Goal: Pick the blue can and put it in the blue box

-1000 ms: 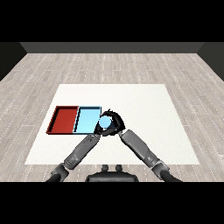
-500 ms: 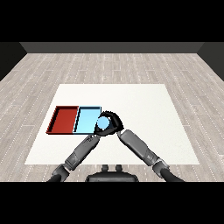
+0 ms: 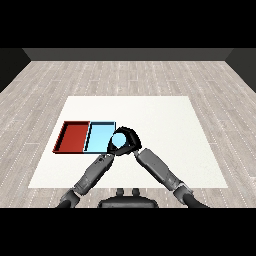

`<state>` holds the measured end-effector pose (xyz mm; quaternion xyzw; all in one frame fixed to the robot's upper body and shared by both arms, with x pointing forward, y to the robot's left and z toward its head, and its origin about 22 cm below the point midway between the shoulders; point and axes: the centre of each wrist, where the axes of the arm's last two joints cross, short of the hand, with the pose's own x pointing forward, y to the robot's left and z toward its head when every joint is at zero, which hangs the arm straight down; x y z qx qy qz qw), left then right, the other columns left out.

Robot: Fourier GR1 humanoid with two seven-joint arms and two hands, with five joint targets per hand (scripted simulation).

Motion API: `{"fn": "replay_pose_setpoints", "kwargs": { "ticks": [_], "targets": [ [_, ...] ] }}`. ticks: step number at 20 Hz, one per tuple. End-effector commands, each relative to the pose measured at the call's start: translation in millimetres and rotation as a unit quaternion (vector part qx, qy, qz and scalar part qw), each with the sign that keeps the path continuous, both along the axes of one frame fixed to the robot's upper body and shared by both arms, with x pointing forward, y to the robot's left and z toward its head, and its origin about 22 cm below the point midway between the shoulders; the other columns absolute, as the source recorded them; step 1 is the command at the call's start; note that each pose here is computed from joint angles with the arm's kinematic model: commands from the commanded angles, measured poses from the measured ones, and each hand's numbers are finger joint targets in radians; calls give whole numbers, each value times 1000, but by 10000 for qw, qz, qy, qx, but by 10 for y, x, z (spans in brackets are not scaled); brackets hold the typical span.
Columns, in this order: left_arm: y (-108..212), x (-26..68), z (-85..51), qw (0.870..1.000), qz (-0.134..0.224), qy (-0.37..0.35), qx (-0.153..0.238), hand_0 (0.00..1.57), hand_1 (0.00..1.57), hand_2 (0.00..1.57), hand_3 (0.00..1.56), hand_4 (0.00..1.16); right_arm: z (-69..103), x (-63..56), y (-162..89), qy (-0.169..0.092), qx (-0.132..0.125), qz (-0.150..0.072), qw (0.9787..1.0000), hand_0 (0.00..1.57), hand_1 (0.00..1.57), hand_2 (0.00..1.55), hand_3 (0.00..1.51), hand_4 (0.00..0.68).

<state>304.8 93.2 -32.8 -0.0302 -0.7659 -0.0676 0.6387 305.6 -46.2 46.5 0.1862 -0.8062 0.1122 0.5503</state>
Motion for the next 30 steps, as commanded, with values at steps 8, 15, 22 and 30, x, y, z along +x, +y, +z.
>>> {"fn": "replay_pose_setpoints", "kwargs": {
  "ticks": [8, 15, 22, 30],
  "targets": [
    [-112, -120, -49, 9998, 17, 107, -178, 1571, 1571, 1516, 1448, 1097, 22, -40, -38, 322, 187, 38, 9993, 0, 0, 0, 0, 0],
    [-222, 14, 61, 9999, 54, 109, -16, 1571, 1571, 1565, 1492, 1141, 47, -78, -191, 336, 280, -76, 9990, 0, 0, 0, 0, 0],
    [40, 85, 80, 9997, 174, -32, 195, 1571, 1571, 1571, 1508, 1133, 124, -78, -252, 290, 377, -21, 9989, 0, 0, 0, 0, 0],
    [248, 86, -141, 9994, 243, -3, 256, 1571, 1571, 1571, 1494, 1125, 191, -293, -794, 123, 769, -575, 9953, 0, 0, 0, 0, 0]
  ]
}}
